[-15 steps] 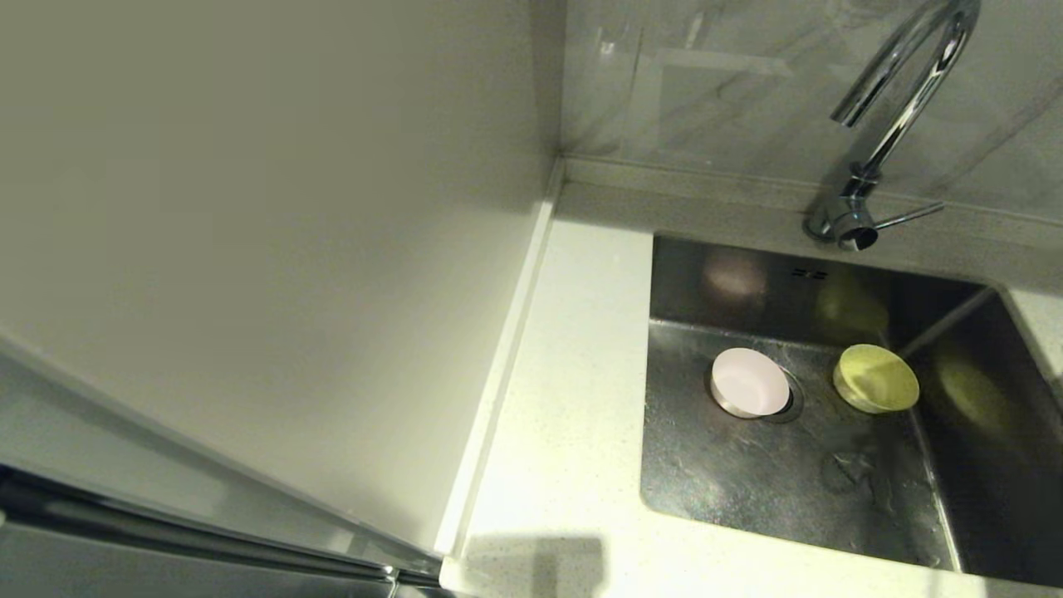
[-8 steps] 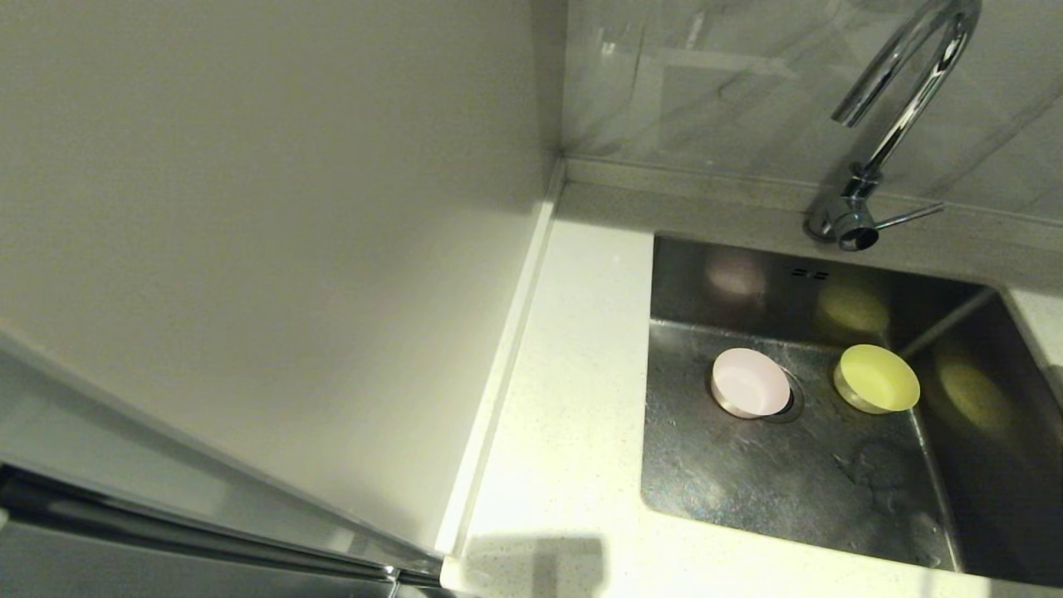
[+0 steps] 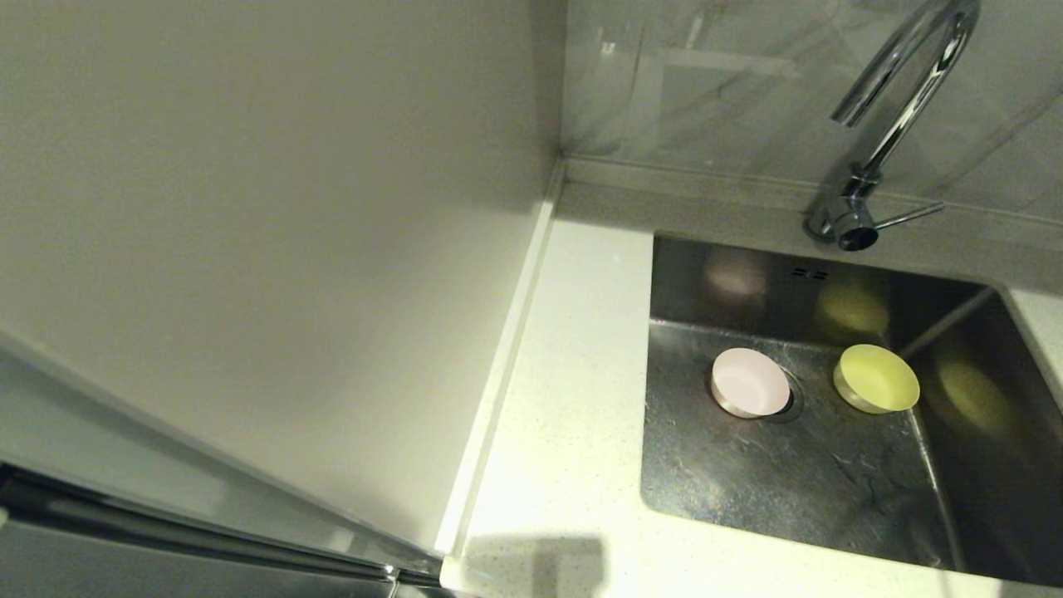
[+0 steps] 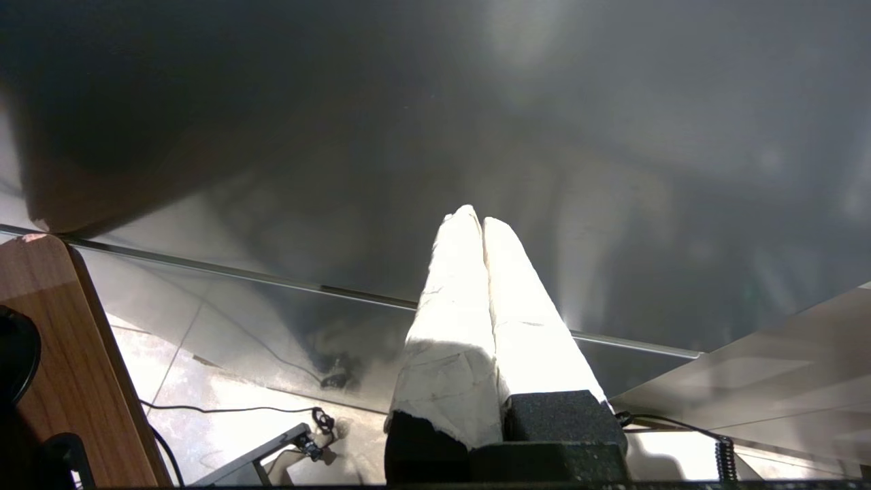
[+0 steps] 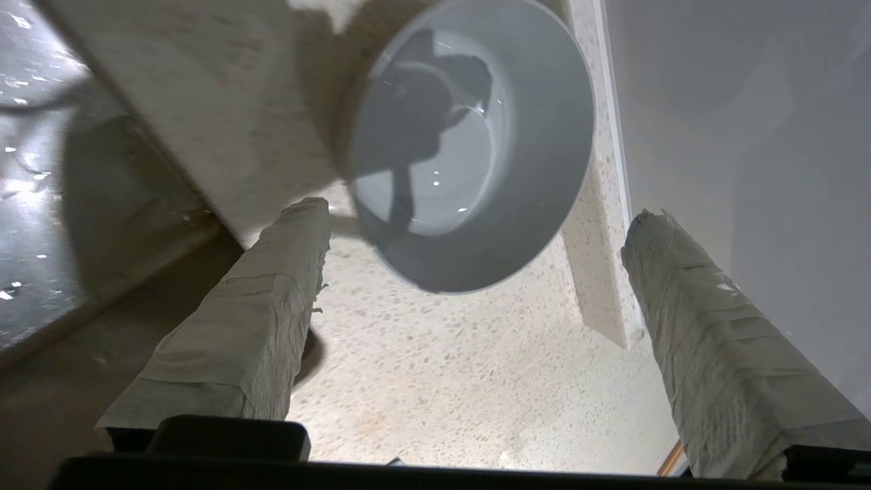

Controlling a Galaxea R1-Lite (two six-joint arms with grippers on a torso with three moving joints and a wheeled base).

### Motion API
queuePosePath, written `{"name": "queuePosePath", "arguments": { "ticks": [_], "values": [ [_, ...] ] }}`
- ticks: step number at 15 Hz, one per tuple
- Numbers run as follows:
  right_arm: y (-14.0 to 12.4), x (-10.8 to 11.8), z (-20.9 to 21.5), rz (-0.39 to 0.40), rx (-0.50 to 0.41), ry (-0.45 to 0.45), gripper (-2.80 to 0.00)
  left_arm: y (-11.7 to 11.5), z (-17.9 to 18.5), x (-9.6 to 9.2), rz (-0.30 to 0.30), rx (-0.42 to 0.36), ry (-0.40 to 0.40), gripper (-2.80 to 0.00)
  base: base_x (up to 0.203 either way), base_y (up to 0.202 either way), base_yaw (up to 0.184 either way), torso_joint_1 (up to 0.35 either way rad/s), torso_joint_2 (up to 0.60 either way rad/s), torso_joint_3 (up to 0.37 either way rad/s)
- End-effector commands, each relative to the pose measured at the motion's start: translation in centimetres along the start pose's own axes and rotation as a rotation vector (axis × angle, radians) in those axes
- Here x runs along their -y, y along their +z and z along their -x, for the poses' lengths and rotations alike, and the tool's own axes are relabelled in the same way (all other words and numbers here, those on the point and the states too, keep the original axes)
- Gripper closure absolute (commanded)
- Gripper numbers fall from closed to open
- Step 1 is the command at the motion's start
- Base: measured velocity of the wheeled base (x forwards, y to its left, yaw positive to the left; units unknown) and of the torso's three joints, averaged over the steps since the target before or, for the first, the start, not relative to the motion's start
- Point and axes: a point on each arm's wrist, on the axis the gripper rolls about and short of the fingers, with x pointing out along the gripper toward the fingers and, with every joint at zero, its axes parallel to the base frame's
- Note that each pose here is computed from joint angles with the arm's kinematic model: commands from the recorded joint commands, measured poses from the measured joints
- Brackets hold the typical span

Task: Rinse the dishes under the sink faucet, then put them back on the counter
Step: Put a bowl into the sink

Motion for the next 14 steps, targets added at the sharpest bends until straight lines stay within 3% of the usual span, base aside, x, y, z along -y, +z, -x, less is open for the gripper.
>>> {"name": "queuePosePath", "arguments": {
  "ticks": [1,9,12,13,14],
  "values": [
    [-0.5,0.0,-1.9,0.002,-0.071,0.002,-2.80,-0.1,0.0,0.0,0.000,-0.003,0.000,0.00,0.000,0.000,0.000,0.000,0.00,0.000],
    [-1.8,-1.2,-4.5,0.026,-0.167,0.150,-2.80,-0.1,0.0,0.0,0.000,-0.003,0.000,0.00,0.000,0.000,0.000,0.000,0.00,0.000],
    [-1.6,-1.6,-5.6,0.034,-0.187,0.164,-2.80,-0.1,0.0,0.0,0.000,-0.003,0.000,0.00,0.000,0.000,0.000,0.000,0.00,0.000],
    [-1.6,-1.6,-5.9,0.037,-0.194,0.166,-0.87,-0.1,0.0,0.0,0.000,-0.003,0.000,0.00,0.000,0.000,0.000,0.000,0.00,0.000],
    [-1.6,-1.7,-6.1,0.045,-0.199,0.169,0.00,-0.1,0.0,0.0,0.000,-0.003,0.000,0.00,0.000,0.000,0.000,0.000,0.00,0.000]
  ]
}}
